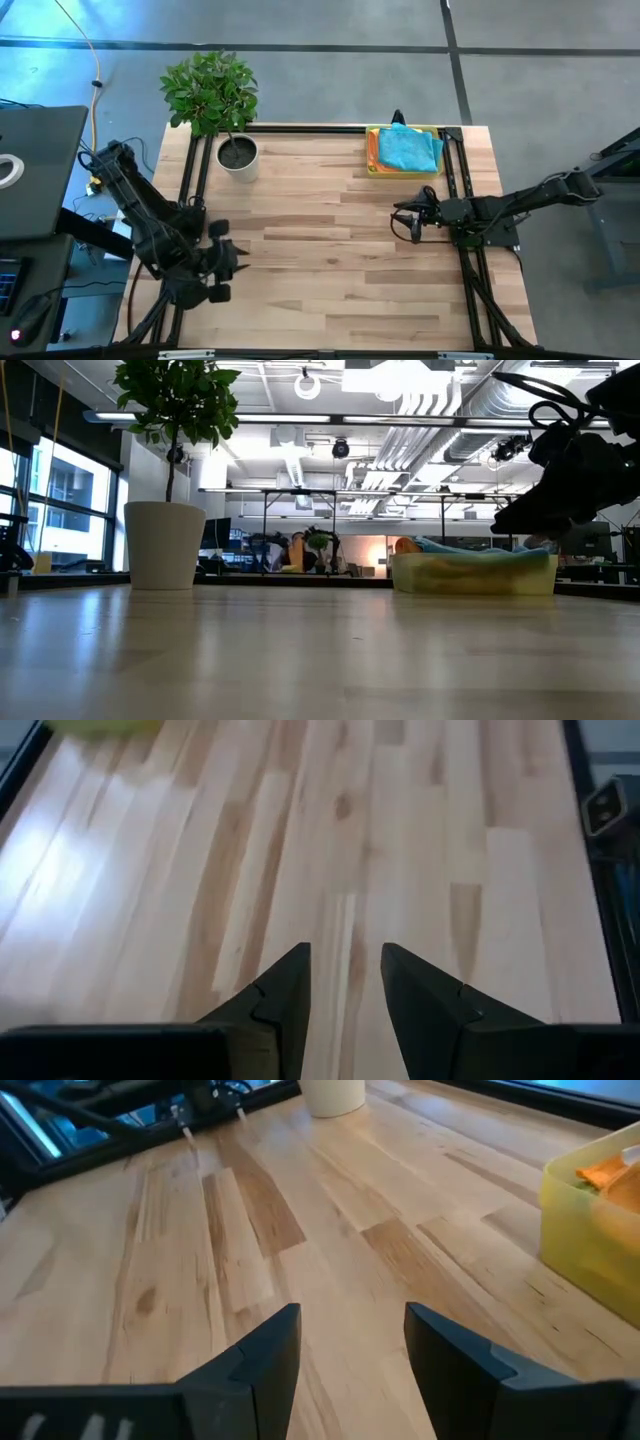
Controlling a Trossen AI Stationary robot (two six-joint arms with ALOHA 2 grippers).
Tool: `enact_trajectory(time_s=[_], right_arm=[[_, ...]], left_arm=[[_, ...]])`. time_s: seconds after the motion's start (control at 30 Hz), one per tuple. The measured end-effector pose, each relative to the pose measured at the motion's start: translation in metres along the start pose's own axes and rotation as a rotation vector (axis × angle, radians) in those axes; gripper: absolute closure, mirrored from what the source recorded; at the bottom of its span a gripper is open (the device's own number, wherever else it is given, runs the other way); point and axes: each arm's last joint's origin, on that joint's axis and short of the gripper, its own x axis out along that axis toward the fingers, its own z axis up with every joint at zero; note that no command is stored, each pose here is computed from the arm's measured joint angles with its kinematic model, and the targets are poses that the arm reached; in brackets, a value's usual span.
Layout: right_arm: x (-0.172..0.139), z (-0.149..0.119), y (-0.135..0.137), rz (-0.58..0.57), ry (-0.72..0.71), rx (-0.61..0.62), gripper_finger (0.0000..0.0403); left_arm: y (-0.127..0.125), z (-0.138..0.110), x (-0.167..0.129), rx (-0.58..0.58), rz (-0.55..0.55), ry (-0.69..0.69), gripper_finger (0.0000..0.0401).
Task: Fold microfiber towels
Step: Return to Home Position
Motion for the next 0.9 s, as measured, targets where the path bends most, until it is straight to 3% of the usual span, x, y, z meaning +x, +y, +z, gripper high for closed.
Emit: enact_trajectory(time_s=[0.37, 0.63, 0.77, 0.9], right_arm=[[0.0, 0.0, 0.0, -0.001, 0.002, -0.012, 0.0231], [0.0, -0.001, 0.0, -0.004, 0.009, -0.015, 0.0231], [0.0, -0.002, -0.001, -0.007, 0.018, -0.019, 0.0231], [0.0, -0.003, -0.001, -0.012, 0.03, -0.024, 0.0231]], left_arm=[[0.001, 0.009, 0.061, 0.067, -0.077, -0.164, 0.0286], [0.026, 0.014, 0.098, 0.206, -0.047, -0.28, 0.0286], [0.06, 0.008, 0.108, 0.115, 0.0, -0.451, 0.0286], [0.091, -0.02, 0.123, 0.016, 0.085, -0.491, 0.0286]])
